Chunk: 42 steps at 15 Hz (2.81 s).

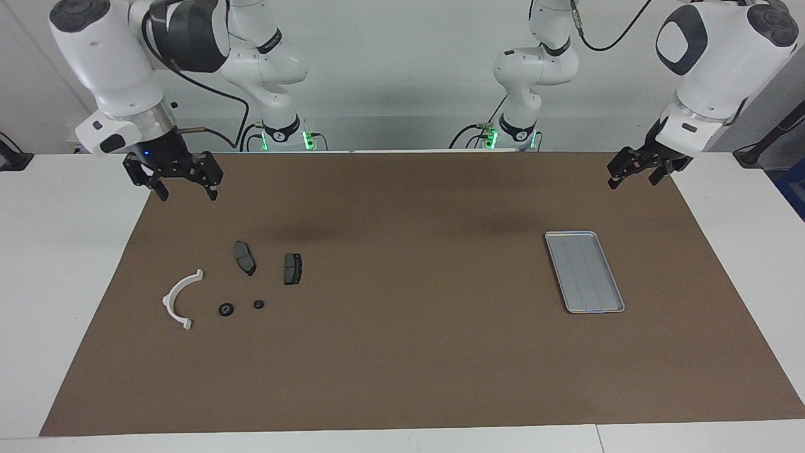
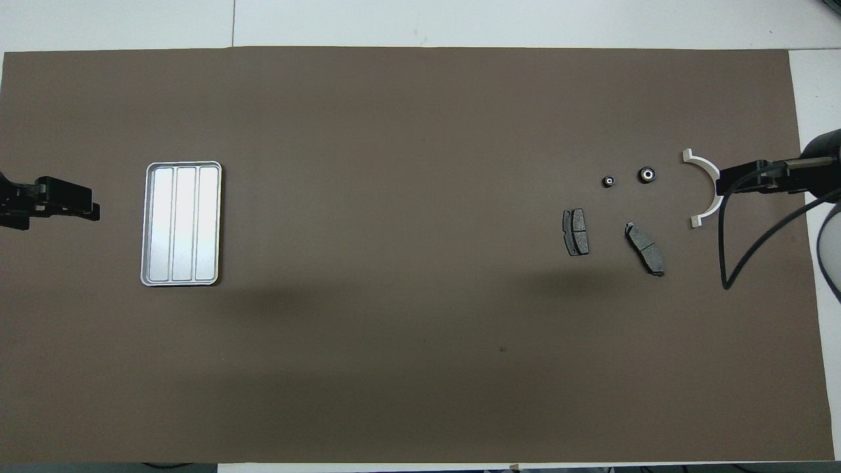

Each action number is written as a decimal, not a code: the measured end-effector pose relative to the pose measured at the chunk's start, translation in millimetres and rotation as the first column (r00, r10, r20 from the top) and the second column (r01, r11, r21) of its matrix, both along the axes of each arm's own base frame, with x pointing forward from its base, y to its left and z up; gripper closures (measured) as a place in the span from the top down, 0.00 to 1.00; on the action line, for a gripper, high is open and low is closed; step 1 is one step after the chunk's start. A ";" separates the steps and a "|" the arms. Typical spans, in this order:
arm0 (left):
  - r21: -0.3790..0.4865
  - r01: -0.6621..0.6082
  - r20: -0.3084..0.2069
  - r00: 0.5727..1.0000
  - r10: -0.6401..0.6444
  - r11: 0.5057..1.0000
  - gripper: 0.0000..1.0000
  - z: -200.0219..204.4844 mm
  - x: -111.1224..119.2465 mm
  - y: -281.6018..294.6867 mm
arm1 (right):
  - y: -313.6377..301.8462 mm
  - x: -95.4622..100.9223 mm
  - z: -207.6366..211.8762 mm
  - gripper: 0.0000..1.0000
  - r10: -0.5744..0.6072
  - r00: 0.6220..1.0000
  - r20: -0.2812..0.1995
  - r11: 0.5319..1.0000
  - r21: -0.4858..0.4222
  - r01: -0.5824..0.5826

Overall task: Pick bearing gear from pile to tray
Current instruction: 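Reach the right gripper to the black bearing and grasp it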

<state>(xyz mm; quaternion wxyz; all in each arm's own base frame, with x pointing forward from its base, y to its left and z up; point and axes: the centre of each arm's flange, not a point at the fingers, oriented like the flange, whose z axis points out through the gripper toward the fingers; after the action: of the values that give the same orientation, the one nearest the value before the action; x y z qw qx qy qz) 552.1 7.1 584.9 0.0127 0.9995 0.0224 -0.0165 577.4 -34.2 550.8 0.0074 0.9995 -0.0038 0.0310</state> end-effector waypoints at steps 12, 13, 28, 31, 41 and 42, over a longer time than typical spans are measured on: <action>0.001 -0.026 0.039 0.999 0.025 1.000 1.00 -3.3 4.6 -12.5 | -12.8 77.7 -180.7 1.00 0.000 1.000 0.014 1.000 -0.021 0.001; 0.001 -0.027 0.038 0.999 0.027 1.000 1.00 -5.5 4.6 -18.1 | -12.6 80.2 -191.0 0.98 0.001 1.000 0.014 1.000 -0.022 -0.001; -0.002 -0.085 0.038 0.996 0.085 0.996 1.00 -21.9 -6.0 -41.2 | -3.9 89.2 -256.5 0.90 0.019 1.000 -0.002 0.999 -0.026 -0.019; -0.002 -0.083 0.039 0.996 0.083 0.997 1.00 -21.9 -8.0 -41.9 | -4.2 86.4 -263.1 0.91 0.022 1.000 -0.015 0.999 -0.025 -0.023; -0.001 -0.064 0.033 0.997 0.064 0.998 1.00 -24.1 -10.9 -54.5 | 4.1 87.8 -218.6 0.35 0.038 0.999 -0.032 0.999 -0.021 -0.039; -0.001 -0.072 0.033 0.997 0.072 0.997 1.00 -23.9 -11.3 -57.1 | 14.3 90.2 -202.2 0.35 0.048 0.998 -0.028 0.999 -0.020 -0.049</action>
<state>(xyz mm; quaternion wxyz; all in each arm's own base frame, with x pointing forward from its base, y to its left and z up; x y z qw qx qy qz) 540.9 -50.0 561.0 0.0136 0.9982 0.0582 0.0007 667.5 -19.9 348.5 0.0169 0.9995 0.0208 0.0176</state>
